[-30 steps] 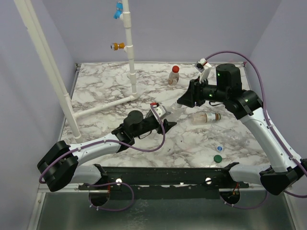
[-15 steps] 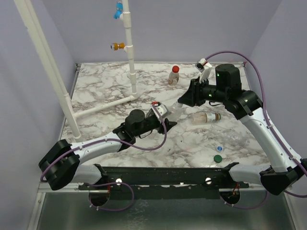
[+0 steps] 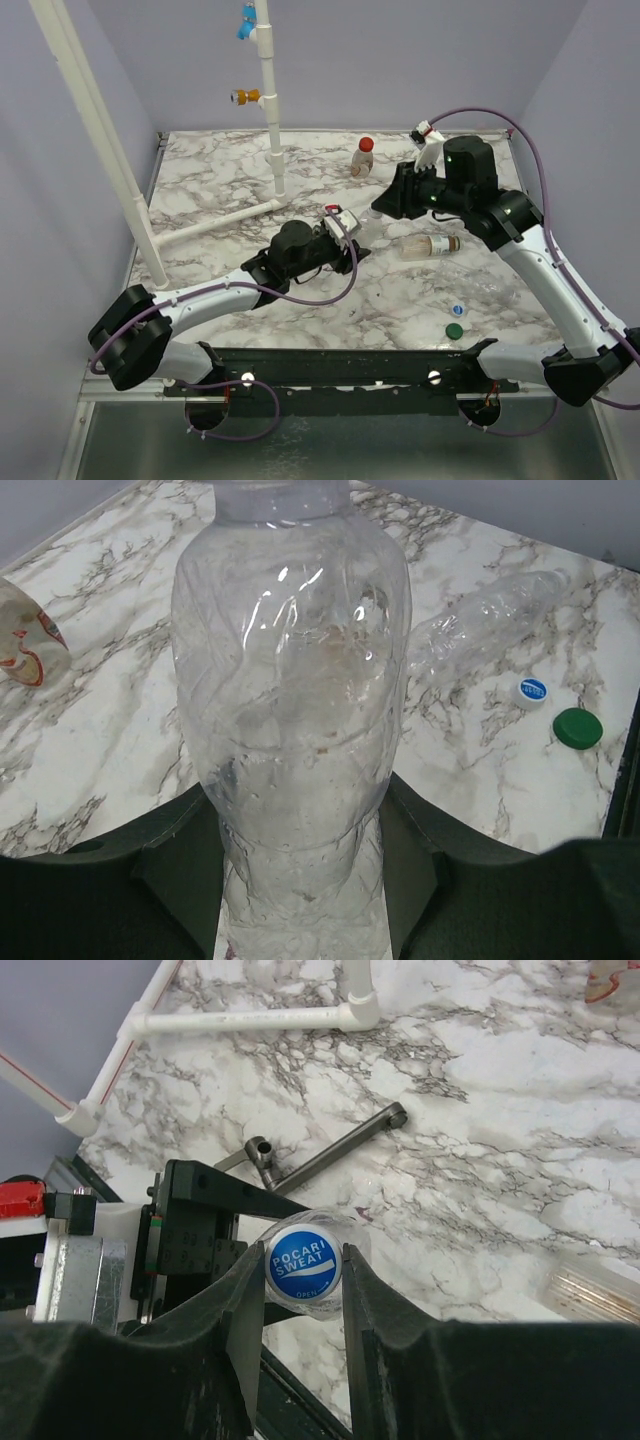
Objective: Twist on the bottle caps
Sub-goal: Screw the bottle cap onto the plastic bottle.
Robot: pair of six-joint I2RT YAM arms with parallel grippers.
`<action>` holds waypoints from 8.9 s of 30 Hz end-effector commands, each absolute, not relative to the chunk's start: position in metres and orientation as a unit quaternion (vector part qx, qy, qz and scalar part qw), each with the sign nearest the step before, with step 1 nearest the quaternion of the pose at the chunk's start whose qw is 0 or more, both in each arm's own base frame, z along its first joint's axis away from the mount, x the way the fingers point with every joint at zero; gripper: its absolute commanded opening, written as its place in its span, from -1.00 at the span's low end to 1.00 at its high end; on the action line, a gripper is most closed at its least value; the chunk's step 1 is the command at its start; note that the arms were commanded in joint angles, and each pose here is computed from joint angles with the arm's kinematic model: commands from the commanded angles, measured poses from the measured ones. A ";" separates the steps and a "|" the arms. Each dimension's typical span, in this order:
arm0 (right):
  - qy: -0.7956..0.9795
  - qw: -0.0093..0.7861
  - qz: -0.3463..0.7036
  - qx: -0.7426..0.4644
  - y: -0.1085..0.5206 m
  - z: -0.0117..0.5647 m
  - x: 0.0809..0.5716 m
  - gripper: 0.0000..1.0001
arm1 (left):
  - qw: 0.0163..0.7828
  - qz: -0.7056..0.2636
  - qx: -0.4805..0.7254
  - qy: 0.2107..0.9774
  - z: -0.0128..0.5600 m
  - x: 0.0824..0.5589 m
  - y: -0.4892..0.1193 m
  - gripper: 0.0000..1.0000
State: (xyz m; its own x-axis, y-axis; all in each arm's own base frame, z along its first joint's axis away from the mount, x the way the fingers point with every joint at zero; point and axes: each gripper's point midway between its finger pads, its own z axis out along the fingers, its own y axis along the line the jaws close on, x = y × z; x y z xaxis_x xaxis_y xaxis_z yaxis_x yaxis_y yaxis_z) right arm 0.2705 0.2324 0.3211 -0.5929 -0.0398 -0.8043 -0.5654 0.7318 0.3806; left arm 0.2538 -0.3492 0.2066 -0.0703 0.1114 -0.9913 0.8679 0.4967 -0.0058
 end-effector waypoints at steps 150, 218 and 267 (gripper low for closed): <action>0.812 0.346 0.408 -0.232 0.249 0.330 0.215 -0.66 | 0.462 -0.472 0.365 0.656 0.246 0.207 -0.347 -1.00; 0.730 0.403 0.479 -0.276 0.270 0.368 0.211 0.24 | 0.352 -0.584 0.463 0.566 0.262 0.149 -0.330 -1.00; 0.896 0.352 0.255 0.088 0.228 0.273 0.316 -0.60 | 0.617 -0.152 0.216 0.741 0.243 0.323 -0.337 -1.00</action>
